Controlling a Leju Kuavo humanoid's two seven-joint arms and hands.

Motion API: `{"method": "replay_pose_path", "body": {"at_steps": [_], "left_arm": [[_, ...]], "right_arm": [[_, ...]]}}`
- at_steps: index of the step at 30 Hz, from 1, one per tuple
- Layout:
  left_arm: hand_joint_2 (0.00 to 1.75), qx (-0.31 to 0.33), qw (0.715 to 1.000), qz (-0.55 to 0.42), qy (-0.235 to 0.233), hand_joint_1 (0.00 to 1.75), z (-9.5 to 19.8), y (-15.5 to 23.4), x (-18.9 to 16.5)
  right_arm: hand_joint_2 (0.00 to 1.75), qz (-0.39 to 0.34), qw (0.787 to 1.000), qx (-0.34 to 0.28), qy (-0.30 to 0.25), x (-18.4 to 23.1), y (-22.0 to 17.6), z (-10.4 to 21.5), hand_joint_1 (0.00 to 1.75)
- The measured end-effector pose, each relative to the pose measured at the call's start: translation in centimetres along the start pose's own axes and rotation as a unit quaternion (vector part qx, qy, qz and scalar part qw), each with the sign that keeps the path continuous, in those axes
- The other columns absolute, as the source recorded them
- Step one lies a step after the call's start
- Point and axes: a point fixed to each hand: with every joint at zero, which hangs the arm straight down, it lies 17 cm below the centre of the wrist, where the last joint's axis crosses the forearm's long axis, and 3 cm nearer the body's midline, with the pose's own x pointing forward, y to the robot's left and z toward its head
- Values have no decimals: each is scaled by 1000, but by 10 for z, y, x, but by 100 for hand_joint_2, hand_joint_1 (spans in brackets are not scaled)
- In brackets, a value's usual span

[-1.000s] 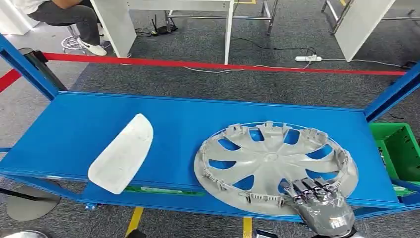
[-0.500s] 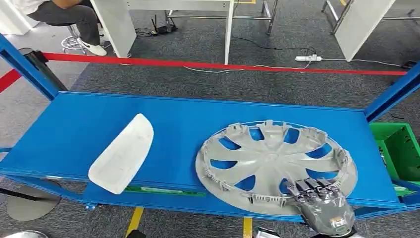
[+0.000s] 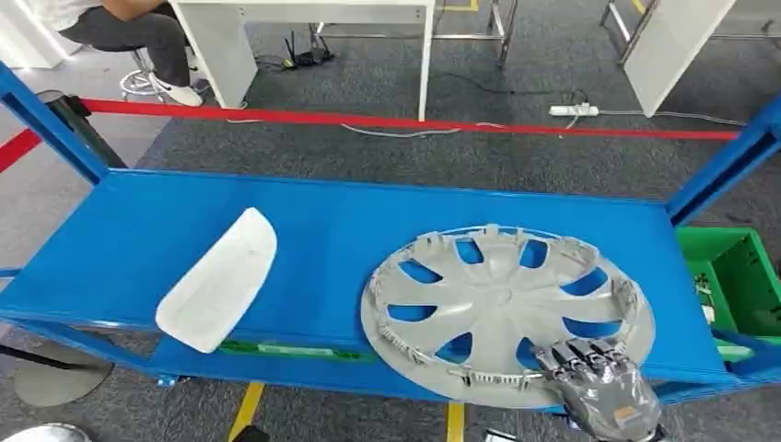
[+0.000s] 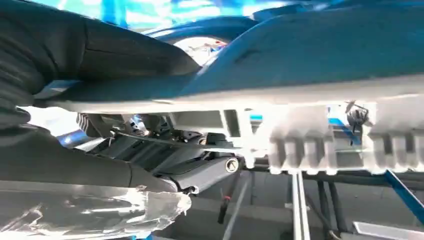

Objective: Take the parts from the cabinet and place them on the table.

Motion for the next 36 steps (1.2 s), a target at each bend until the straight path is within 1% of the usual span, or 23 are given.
{"method": "replay_pose_path", "body": {"at_steps": [9, 15, 29, 36], "left_arm": [[175, 2, 1000, 2, 1, 0, 0, 1, -1], [175, 3, 1000, 1, -3, 0, -2, 2, 4], [175, 1, 1000, 0, -2, 0, -1, 0, 3], [175, 2, 1000, 0, 0, 0, -1, 1, 1]], "right_arm": [[175, 2, 1000, 10, -3, -1, 6, 6, 175], [175, 4, 1000, 10, 1, -4, 6, 6, 175], [175, 5, 1000, 16, 2, -7, 10, 8, 175], [175, 6, 1000, 21, 16, -13, 13, 10, 175]]}}
